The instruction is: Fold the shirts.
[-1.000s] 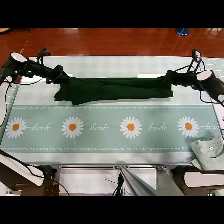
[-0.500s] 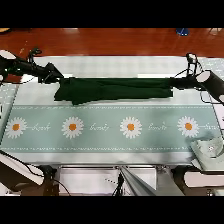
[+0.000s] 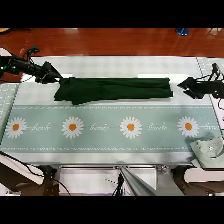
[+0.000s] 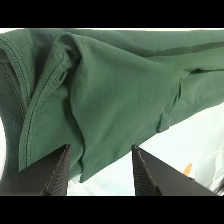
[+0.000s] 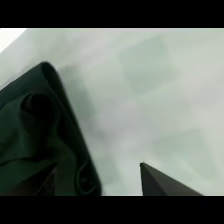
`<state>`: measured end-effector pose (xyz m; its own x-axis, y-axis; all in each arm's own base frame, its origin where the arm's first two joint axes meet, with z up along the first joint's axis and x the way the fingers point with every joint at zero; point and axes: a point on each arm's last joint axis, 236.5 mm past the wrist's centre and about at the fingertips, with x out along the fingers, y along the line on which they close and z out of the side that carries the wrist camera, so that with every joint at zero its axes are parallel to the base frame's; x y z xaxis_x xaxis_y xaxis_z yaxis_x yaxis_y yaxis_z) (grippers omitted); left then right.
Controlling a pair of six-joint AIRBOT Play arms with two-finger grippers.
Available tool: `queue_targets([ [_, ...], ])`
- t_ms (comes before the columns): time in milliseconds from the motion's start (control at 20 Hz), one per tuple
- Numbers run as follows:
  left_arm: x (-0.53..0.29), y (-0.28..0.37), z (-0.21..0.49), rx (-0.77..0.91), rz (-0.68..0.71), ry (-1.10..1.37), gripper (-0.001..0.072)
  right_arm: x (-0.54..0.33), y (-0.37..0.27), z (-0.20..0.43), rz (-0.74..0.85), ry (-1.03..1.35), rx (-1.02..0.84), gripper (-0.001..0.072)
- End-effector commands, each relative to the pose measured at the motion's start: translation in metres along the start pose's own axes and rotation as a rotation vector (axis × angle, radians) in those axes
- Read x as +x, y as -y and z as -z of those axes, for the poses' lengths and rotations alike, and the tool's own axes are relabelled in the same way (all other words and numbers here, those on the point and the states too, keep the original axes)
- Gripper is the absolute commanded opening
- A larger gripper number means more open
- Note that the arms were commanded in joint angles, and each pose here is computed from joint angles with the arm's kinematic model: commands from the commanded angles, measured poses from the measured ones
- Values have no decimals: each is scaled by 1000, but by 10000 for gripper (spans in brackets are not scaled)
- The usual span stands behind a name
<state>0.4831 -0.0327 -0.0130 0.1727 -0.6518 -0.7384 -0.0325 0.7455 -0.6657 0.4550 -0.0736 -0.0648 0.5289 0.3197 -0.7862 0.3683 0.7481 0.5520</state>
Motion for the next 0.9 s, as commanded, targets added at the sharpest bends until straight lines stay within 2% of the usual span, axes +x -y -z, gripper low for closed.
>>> queue_targets([
  [0,0,2,3,2,3,-11,448,21,-20,12,-137,-58,115,597],
  [300,-1,13,1,-3,51,-3,448,82,-62,23,-150,-7,118,590],
  [350,-1,17,0,-5,68,0,448,88,-68,19,-132,34,98,539],
  [400,-2,21,-1,-6,82,4,444,90,-77,15,-130,72,91,362],
  [450,-3,26,-1,-5,100,6,360,89,-84,12,-134,96,88,169],
  [500,-5,29,-1,-2,107,8,247,85,-93,9,-142,112,71,25],
  [600,-12,36,-2,14,104,23,83,66,-110,3,-165,143,4,25],
  [650,-17,41,-2,26,102,33,24,52,-121,-1,-179,159,-41,25],
  [850,-25,83,7,118,104,39,23,-32,-174,-3,-233,226,-265,24],
])
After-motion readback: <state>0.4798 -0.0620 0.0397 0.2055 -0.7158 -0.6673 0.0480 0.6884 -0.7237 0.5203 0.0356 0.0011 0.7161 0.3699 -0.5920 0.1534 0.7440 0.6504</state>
